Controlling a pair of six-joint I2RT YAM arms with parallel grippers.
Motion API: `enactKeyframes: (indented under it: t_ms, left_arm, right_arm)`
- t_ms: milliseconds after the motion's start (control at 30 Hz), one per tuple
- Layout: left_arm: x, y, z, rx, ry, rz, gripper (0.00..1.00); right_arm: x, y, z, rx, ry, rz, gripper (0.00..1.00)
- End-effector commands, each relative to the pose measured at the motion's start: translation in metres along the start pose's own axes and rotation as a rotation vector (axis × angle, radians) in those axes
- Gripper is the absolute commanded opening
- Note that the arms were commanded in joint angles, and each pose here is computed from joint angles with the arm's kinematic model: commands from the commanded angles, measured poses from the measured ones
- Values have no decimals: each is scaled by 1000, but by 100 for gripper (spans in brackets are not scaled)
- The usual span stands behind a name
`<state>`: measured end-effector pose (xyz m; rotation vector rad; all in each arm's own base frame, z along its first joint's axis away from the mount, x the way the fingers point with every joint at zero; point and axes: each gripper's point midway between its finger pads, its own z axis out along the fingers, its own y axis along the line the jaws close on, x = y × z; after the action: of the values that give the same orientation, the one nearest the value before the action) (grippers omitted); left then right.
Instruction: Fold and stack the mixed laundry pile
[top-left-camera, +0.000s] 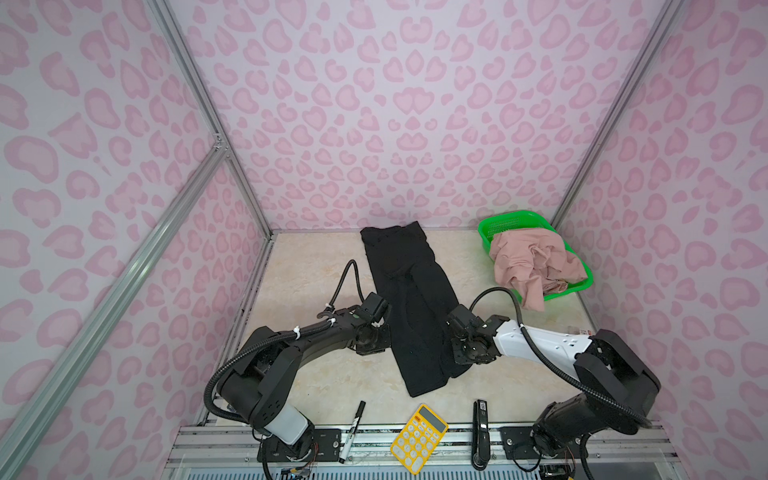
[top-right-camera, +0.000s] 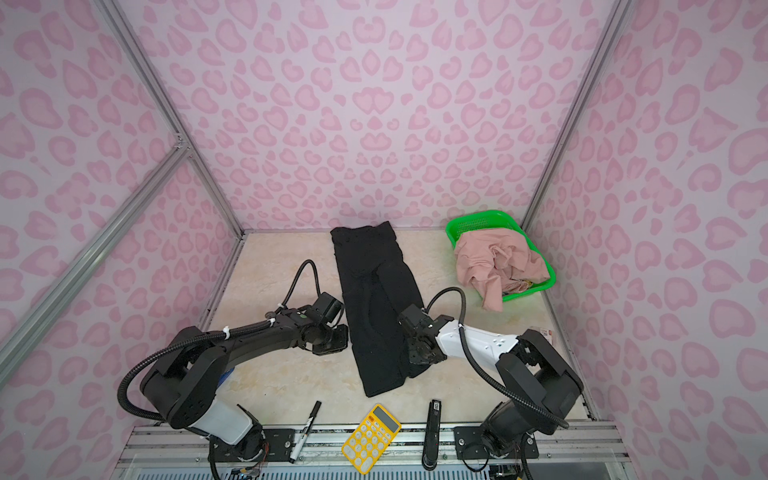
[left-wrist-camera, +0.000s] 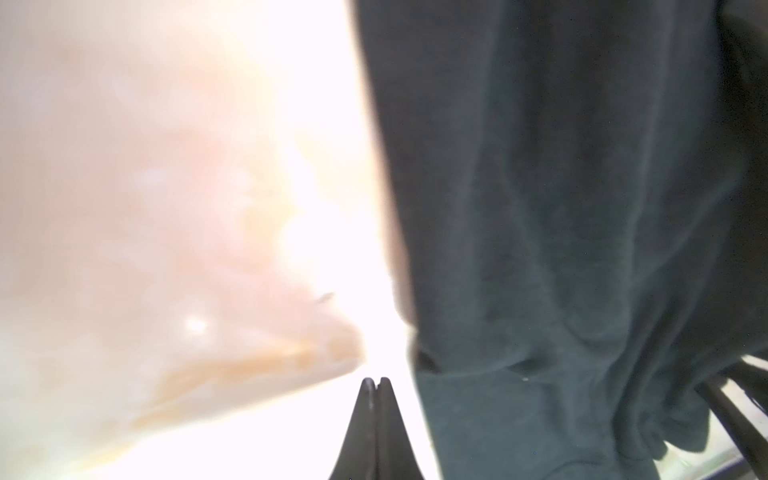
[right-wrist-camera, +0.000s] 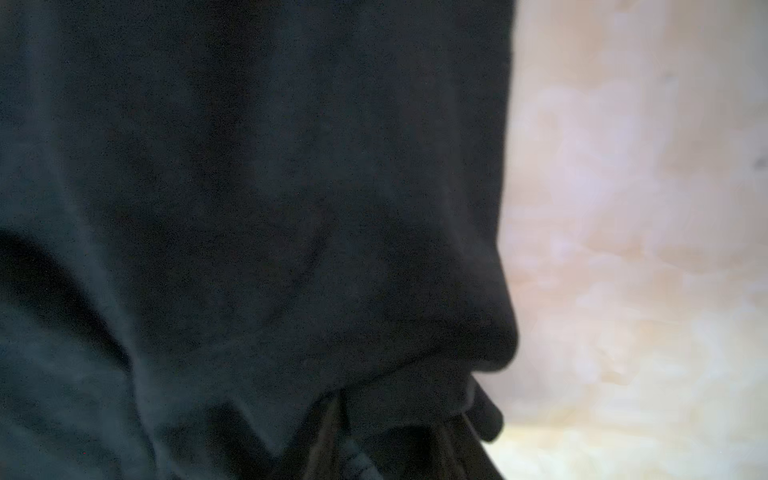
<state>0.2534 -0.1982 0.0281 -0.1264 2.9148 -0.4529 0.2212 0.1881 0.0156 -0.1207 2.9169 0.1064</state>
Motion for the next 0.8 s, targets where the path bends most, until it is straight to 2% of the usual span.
enactKeyframes:
  t_ms: [0,67,133,300,400,567,733,767]
  left_arm:
    - [3,25,-12,-67,15,43,3]
    - [3,22,-21,-40,11,57,6]
    - [8,9,-30,36,29,89,16]
    - [29,-10,-48,158,50,113,42]
    - [45,-8,-55,158,59,101,50]
    - [70,-6,-54,166,77,68,51]
    - [93,-11,-36,175,123,52,44]
    - [95,-12,-33,173,126,49,44]
  right_arm:
    - [20,35,3,-117,92,36,37]
    - [16,49,-3,-150,64,46,37]
    - [14,51,-9,-153,39,64,37]
    - [15,27,-22,-94,-17,109,36]
    - [20,9,-31,-55,-27,111,37]
    - [29,-3,-43,-44,-14,70,46]
    - [37,-4,-41,-100,22,74,48]
    - [38,-4,-39,-113,26,80,51]
